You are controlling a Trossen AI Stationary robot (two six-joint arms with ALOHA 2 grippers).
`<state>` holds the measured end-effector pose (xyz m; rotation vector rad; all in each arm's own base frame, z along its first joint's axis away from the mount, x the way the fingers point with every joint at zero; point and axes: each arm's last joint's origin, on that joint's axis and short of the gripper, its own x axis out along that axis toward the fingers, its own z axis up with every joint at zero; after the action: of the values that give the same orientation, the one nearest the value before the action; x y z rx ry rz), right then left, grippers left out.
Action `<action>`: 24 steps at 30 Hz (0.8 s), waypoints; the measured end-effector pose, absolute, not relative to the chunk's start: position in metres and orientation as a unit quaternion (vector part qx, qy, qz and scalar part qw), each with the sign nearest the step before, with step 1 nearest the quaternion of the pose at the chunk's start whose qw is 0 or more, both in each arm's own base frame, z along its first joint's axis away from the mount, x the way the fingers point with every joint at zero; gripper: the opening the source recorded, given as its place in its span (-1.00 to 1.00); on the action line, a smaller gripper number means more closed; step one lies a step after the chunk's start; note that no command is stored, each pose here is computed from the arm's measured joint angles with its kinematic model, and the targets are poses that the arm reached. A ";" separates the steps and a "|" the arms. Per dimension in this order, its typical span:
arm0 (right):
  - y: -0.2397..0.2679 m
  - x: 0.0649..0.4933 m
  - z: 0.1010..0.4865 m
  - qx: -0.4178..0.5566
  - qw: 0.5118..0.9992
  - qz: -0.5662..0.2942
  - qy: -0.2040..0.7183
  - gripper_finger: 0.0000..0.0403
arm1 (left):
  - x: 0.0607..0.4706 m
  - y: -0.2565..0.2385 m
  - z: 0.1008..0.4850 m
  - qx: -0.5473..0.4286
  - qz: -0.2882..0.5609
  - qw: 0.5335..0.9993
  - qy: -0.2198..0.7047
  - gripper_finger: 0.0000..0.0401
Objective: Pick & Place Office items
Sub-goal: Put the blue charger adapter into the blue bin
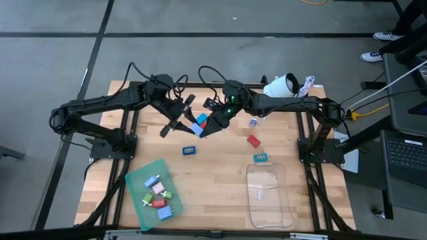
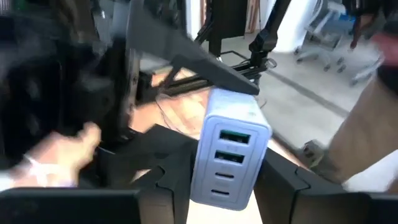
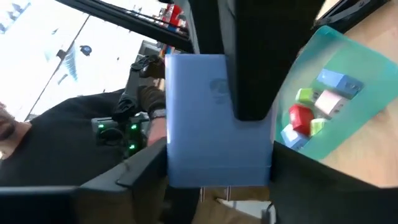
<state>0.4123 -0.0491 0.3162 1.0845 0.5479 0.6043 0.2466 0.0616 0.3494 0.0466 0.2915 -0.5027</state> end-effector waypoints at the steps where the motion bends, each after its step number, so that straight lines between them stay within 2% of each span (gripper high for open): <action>1: -0.048 0.412 0.315 0.503 0.778 0.275 0.259 0.33 | 0.246 0.061 0.349 0.011 -0.248 0.957 0.149 -0.41; 5: -0.042 0.409 0.306 0.491 0.772 0.274 0.297 0.65 | 0.242 0.060 0.349 0.002 -0.245 0.956 0.159 -0.42; 9: -0.036 0.406 0.295 0.483 0.764 0.264 0.336 0.74 | 0.233 0.059 0.347 -0.001 -0.249 0.951 0.183 -0.42; 12: -0.036 0.399 0.283 0.468 0.766 0.228 0.378 0.68 | 0.226 0.058 0.345 -0.002 -0.247 0.947 0.204 -0.42; 16: -0.039 0.383 0.261 0.417 0.772 0.132 0.462 0.52 | 0.213 0.057 0.339 -0.022 -0.239 0.938 0.252 -0.42; 19: -0.043 0.372 0.252 0.379 0.771 0.057 0.508 0.38 | 0.199 0.055 0.326 -0.018 -0.208 0.916 0.343 -0.42; 24: -0.053 0.371 0.249 0.363 0.782 -0.009 0.507 0.19 | 0.180 0.048 0.298 -0.036 -0.170 0.853 0.492 -0.42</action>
<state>0.3708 -0.0535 0.2495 0.7838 1.0947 -0.0199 0.1800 0.0478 0.2978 -0.0754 1.0362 -0.3579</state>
